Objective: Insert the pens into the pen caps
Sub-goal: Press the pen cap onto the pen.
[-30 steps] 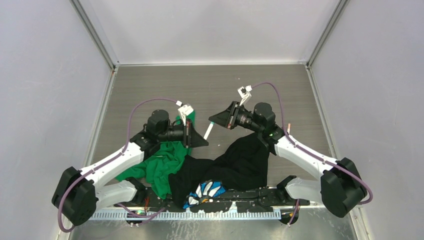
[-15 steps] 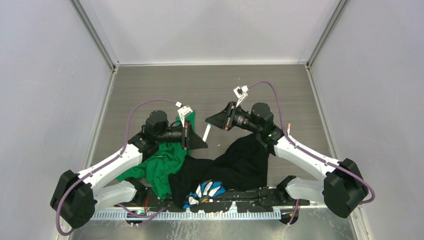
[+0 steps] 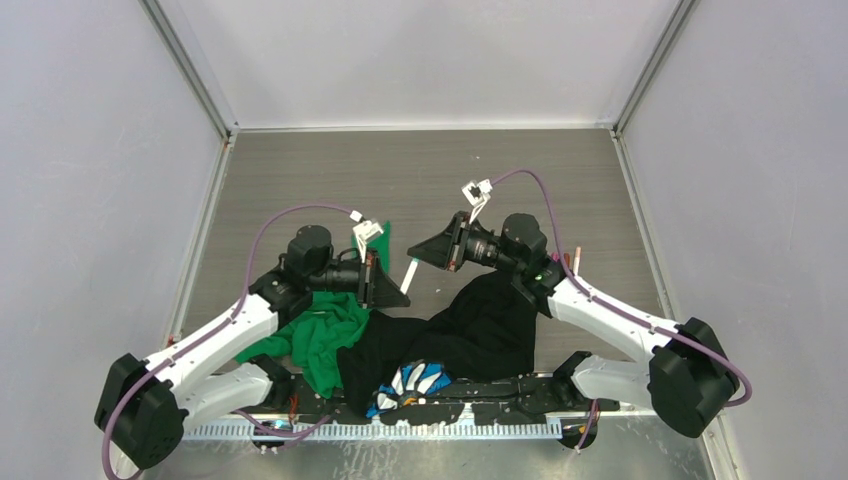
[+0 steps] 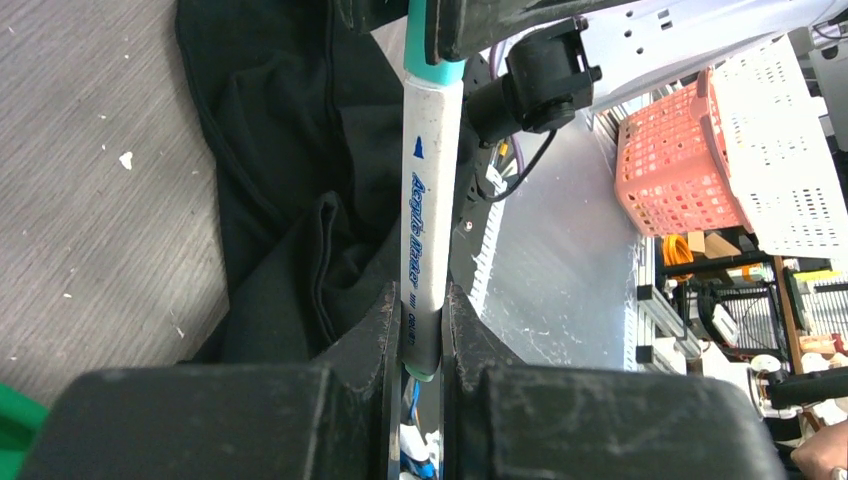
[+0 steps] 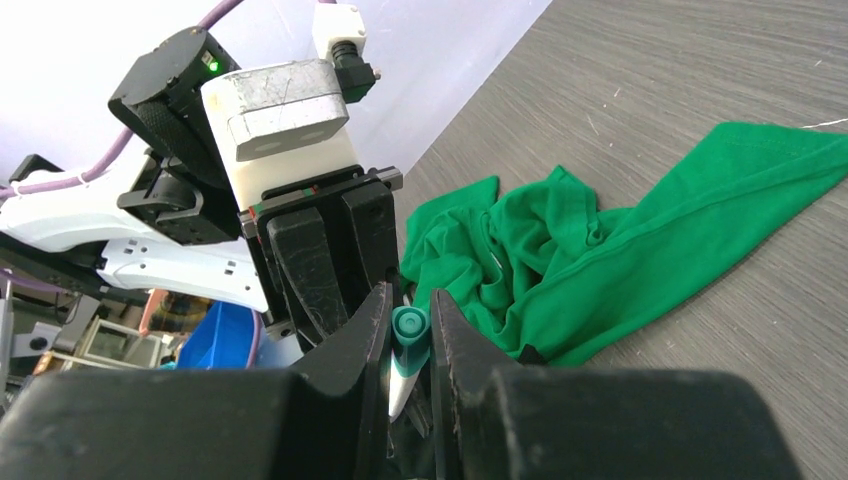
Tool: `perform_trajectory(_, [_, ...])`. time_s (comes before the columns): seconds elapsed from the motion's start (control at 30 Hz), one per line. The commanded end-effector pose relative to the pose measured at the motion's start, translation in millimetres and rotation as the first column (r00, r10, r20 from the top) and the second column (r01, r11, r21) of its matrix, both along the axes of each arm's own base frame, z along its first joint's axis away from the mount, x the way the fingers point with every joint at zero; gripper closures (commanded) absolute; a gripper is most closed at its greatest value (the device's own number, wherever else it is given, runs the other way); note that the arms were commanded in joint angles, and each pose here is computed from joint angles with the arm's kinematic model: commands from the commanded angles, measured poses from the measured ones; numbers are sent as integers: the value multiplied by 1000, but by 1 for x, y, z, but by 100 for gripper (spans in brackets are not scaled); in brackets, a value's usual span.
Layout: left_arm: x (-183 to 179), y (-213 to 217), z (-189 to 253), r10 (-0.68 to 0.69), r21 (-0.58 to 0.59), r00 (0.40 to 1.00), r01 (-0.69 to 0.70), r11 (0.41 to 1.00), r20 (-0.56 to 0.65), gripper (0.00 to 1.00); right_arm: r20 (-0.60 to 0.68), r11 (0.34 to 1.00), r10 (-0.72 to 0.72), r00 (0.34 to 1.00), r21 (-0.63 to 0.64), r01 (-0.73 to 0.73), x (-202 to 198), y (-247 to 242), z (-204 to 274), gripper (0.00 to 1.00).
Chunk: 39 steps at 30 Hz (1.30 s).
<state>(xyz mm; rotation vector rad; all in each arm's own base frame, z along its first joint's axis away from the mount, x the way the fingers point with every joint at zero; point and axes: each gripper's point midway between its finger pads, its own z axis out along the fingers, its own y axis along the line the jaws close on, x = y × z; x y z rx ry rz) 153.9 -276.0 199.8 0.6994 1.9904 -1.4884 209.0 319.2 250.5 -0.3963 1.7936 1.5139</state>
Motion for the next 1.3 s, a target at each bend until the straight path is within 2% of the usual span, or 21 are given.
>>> perform_trajectory(0.0, [68,10,142,343,-350,842,-200,915,416,100,-405,814,487,774,-110,-570,-147,-10,-86,99])
perform_trajectory(0.2, [76,13,154,398,-402,816,-226,887,420,100,-414,837,447,793,-118,-534,-144,-4,-88,99])
perform_trajectory(0.33, [79,12,154,402,-410,815,-225,884,418,100,-442,845,450,776,-69,-530,-148,1,-87,99])
perform_trajectory(0.77, [92,26,174,428,-488,822,-218,845,375,100,-480,760,531,699,-96,-643,-180,-12,-102,99])
perform_trajectory(0.97, [96,28,170,431,-436,794,-236,869,430,100,-541,749,531,652,-60,-660,-185,-11,-105,99])
perform_trajectory(1.27, [104,34,172,458,-394,749,-282,875,479,100,-610,677,563,558,-48,-735,-207,-14,-106,99])
